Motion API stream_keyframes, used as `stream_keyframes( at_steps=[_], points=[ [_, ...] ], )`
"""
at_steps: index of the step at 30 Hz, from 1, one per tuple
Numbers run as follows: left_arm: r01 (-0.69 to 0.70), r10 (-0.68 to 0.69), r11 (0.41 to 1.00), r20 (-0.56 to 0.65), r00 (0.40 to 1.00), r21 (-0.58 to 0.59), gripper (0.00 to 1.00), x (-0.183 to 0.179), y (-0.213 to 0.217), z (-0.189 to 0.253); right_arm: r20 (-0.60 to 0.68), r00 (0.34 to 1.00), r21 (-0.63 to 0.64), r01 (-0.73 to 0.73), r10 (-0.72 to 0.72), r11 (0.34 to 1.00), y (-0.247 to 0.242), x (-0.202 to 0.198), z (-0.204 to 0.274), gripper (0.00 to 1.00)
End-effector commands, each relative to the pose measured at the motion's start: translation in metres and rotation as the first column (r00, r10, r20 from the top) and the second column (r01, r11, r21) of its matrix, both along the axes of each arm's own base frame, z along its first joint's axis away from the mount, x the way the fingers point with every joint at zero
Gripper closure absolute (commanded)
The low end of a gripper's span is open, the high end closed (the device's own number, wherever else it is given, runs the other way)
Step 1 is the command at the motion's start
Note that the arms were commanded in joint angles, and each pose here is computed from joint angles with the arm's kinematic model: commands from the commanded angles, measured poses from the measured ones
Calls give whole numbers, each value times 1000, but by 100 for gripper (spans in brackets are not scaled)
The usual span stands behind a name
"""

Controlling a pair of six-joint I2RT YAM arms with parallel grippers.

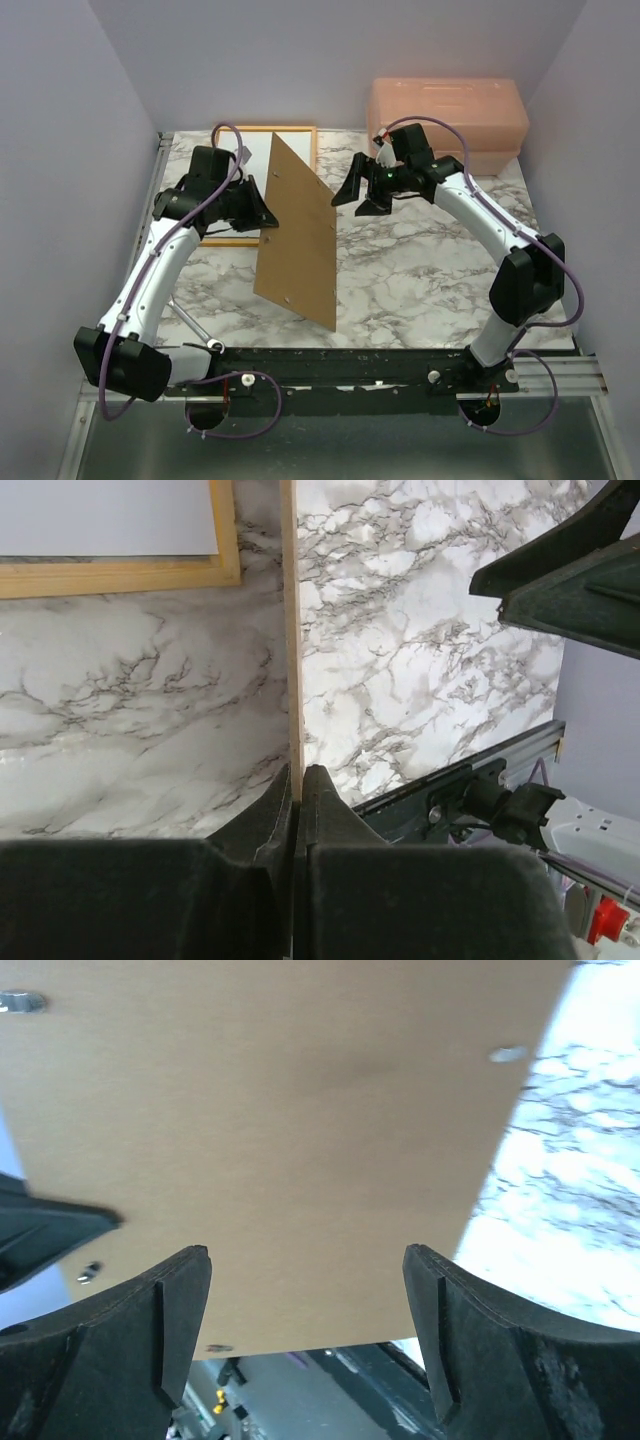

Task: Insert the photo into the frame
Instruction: Pick up the photo frame item at the center of the board, then move the photo frame to the center of the board.

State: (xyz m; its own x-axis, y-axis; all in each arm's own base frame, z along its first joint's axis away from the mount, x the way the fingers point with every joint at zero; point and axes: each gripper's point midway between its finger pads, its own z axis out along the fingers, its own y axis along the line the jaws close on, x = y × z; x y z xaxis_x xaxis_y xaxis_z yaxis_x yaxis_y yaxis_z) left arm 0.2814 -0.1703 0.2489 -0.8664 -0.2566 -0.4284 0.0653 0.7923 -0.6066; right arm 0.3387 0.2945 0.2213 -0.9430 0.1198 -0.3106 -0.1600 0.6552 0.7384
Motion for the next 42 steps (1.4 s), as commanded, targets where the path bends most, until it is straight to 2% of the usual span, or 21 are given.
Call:
stream_keyframes(
  at_steps=[1, 5, 13, 23, 28, 33, 39, 42],
  points=[
    [-70, 83, 992, 116, 990, -107, 100, -3, 17, 28, 24, 1000, -156, 24, -20, 987, -18, 7, -29, 13],
    [-158, 198, 957, 150, 969, -243, 100, -5, 45, 35, 21, 999, -203, 38, -34, 978, -25, 9, -44, 12],
    [-306, 399, 908, 364, 842, -286, 100, -16, 104, 93, -37, 997, -310, 49, -64, 949, -32, 14, -92, 12],
    [-363, 480, 877, 637, 604, -316, 100, -50, 126, 168, -98, 995, -358, -29, -7, 933, 16, 26, -142, 17],
    [-383, 466, 876, 717, 518, -292, 100, -67, 130, 188, -106, 994, -373, -48, 9, 927, 45, 37, -162, 23],
    [-369, 437, 890, 737, 515, -270, 100, -73, 126, 192, -110, 994, -382, -53, 11, 923, 65, 48, -178, 33],
    [-359, 433, 895, 712, 553, -265, 100, -69, 124, 175, -106, 994, -509, -28, -31, 861, 64, 58, -208, 47],
    [-355, 431, 897, 702, 567, -264, 100, -68, 123, 168, -87, 995, -557, -14, -42, 831, 59, 59, -217, 57]
  ],
)
